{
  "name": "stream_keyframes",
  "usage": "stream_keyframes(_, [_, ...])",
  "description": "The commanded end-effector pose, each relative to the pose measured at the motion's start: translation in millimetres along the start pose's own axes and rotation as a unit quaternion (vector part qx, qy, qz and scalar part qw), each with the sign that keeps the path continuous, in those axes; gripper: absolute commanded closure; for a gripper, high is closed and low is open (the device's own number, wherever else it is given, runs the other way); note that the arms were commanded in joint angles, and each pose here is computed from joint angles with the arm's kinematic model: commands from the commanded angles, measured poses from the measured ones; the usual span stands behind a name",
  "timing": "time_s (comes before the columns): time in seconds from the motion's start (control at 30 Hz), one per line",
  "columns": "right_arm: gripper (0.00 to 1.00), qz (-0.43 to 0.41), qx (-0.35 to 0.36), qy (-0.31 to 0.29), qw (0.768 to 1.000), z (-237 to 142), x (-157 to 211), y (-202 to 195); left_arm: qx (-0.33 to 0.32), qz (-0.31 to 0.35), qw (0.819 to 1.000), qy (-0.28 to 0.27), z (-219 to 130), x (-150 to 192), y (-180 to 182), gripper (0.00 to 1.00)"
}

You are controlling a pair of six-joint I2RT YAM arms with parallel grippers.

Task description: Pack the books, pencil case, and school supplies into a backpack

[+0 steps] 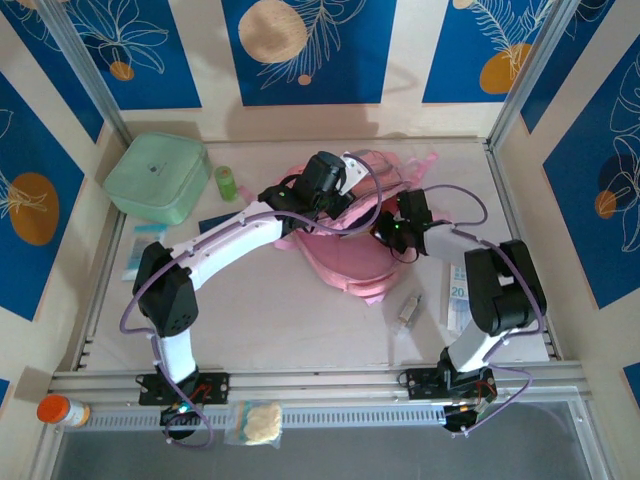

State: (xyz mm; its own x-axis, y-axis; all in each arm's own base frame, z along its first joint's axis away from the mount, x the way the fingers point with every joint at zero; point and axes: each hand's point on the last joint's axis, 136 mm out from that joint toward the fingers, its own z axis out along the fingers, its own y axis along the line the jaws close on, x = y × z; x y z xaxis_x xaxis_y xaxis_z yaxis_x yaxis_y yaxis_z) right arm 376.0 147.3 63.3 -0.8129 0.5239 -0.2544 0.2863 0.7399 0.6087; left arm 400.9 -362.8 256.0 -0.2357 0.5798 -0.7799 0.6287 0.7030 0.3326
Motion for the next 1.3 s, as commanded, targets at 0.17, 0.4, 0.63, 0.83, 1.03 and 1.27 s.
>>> stream_keyframes(0.17, [0.95,-0.051,-0.001,-0.023,0.998,-77,26,0,0.003,-0.042,0.998,-0.05,-21,-30,13,1.0])
stream_keyframes(0.4, [0.89,-0.098,-0.012,-0.05,0.994,-144,38,9,0.061,-0.064,0.996,-0.01,-6,1,-16,1.0])
stream_keyframes(0.63, [0.83,-0.134,-0.046,-0.026,0.99,-172,56,33,0.154,-0.13,0.979,0.02,-7,26,-54,0.83])
stream_keyframes(0.83, [0.81,-0.178,-0.048,0.012,0.983,-162,71,58,0.184,-0.211,0.96,0.006,-50,40,-58,0.6])
stream_keyframes(1.03, [0.77,-0.229,-0.039,0.057,0.971,-125,92,90,0.094,-0.284,0.954,0.022,-85,94,-7,0.54])
stream_keyframes(1.27, [0.69,-0.275,-0.033,0.096,0.956,-66,115,137,-0.004,-0.41,0.909,0.078,-110,191,64,0.52])
